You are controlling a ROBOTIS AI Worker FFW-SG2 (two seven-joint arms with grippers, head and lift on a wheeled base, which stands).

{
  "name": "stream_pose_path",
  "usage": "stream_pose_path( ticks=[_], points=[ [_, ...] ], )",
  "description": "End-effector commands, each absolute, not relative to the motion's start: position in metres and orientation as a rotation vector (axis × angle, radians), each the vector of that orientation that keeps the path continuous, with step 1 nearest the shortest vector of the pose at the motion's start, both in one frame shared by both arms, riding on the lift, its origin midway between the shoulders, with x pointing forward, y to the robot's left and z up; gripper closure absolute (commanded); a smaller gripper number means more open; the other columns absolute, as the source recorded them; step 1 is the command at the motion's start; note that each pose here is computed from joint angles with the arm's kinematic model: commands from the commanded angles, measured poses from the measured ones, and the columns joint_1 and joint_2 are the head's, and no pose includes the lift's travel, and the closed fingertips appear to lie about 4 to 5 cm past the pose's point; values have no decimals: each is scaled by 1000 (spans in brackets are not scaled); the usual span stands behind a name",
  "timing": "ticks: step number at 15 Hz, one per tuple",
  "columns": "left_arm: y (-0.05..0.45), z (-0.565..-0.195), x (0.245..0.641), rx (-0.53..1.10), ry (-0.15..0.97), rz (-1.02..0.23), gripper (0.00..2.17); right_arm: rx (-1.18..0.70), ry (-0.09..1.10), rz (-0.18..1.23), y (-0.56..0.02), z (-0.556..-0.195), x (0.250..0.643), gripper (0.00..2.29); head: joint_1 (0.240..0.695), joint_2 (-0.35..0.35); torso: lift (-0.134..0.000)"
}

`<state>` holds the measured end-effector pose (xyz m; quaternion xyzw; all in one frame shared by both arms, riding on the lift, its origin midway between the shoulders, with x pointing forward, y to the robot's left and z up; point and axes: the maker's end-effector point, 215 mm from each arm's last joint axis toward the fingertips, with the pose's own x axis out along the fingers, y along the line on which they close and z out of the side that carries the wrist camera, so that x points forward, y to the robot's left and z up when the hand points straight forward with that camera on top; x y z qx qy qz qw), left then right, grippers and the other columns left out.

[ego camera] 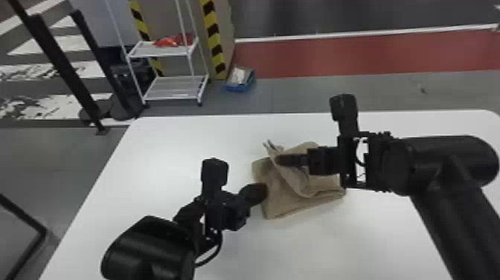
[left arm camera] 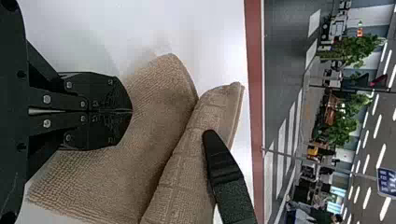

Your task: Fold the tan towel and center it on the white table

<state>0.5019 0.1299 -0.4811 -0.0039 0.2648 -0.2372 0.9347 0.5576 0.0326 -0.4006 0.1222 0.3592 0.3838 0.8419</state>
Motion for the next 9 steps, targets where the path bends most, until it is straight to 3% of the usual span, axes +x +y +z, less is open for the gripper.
stream_pose_path(
  ticks=[1, 2, 3, 4, 9],
  points=[
    [130, -483, 500, -8, 545, -485, 1733, 272, 772, 820, 36, -405, 552, 1106, 695, 167, -112],
    [130, -484, 499, -9, 547, -485, 1733, 282, 773, 825, 38, -405, 550, 778, 695, 168, -112],
    [130, -484, 499, -7, 547, -485, 1733, 307, 775, 841, 42, -404, 546, 188, 695, 169, -112],
    [130, -484, 499, -7, 547, -483, 1733, 346, 769, 857, 43, -401, 542, -1, 695, 173, -112],
    [129, -486, 498, -8, 550, -484, 1733, 463, 683, 886, 29, -360, 536, 63, 695, 187, -112]
  ],
)
